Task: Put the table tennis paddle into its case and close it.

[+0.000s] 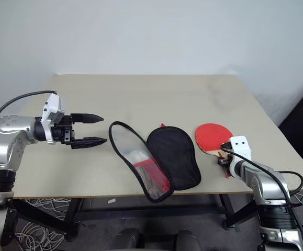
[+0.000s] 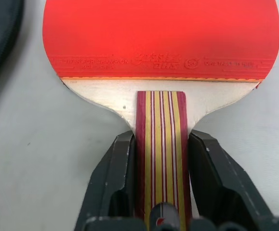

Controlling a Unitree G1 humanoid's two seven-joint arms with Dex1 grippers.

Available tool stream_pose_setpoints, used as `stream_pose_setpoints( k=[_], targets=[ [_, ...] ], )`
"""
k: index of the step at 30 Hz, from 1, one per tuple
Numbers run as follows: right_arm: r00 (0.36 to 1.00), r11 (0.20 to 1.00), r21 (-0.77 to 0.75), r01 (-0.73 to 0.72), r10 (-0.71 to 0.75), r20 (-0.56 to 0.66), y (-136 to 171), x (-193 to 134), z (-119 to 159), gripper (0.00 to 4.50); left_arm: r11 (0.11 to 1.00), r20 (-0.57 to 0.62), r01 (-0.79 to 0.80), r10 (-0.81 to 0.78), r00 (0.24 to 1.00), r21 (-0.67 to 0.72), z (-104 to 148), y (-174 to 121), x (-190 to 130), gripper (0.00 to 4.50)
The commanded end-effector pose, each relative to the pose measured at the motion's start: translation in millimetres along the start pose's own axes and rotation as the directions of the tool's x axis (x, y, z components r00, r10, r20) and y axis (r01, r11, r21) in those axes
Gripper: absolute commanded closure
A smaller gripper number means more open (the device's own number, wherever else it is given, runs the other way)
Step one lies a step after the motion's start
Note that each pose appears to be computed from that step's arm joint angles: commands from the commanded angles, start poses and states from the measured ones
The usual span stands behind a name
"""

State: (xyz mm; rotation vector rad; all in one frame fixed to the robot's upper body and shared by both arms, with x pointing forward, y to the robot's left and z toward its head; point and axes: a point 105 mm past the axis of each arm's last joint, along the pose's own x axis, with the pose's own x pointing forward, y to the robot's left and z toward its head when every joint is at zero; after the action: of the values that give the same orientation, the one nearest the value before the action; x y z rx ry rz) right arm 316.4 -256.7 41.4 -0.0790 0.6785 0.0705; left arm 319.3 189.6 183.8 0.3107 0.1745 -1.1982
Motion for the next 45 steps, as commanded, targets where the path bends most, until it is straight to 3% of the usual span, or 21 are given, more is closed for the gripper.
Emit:
stream_pose_setpoints(
  k=[1, 6, 9, 12, 17, 25, 45],
  targets=[
    [0.980, 0.990, 0.048, 0.131, -0.137, 0.142, -22.8, -14.6, 40.1, 3.27, 0.999, 0.029, -0.001, -0.001, 1.000, 0.050, 13.4, 2.4, 1.4, 0.00],
    [0.956, 0.997, 0.041, -0.061, 0.047, 0.289, 38.0, -27.9, 85.6, 3.27, 0.999, 0.028, -0.005, 0.004, 1.000, 0.041, 9.0, 5.7, 4.0, 0.00],
    [0.942, 0.986, 0.025, -0.165, 0.150, 0.302, 77.0, -35.2, 94.3, 3.27, 0.999, 0.027, -0.003, 0.002, 1.000, 0.036, 6.7, 6.7, 5.5, 0.00],
    [0.937, 0.973, 0.017, -0.232, 0.219, 0.272, 111.3, -39.4, 89.8, 3.27, 0.999, 0.029, -0.002, 0.001, 1.000, 0.032, 5.3, 7.8, 6.8, 0.00],
    [0.954, 0.962, 0.050, -0.267, 0.257, 0.154, 142.8, -32.3, 62.7, 3.27, 1.000, 0.032, 0.001, -0.002, 0.999, 0.030, 3.6, 8.9, 9.4, 0.00],
    [0.961, 0.956, 0.098, -0.276, 0.274, 0.032, 163.7, -18.8, 30.9, 3.27, 1.000, 0.033, 0.002, -0.003, 0.999, 0.028, 2.2, 8.1, 9.9, 0.00],
    [0.928, 0.928, 0.001, -0.373, 0.373, 0.003, 187.2, -39.7, 24.4, 3.27, 1.000, 0.023, 0.001, -0.001, 1.000, 0.014, -0.8, 5.9, 8.2, 0.00]
  ],
)
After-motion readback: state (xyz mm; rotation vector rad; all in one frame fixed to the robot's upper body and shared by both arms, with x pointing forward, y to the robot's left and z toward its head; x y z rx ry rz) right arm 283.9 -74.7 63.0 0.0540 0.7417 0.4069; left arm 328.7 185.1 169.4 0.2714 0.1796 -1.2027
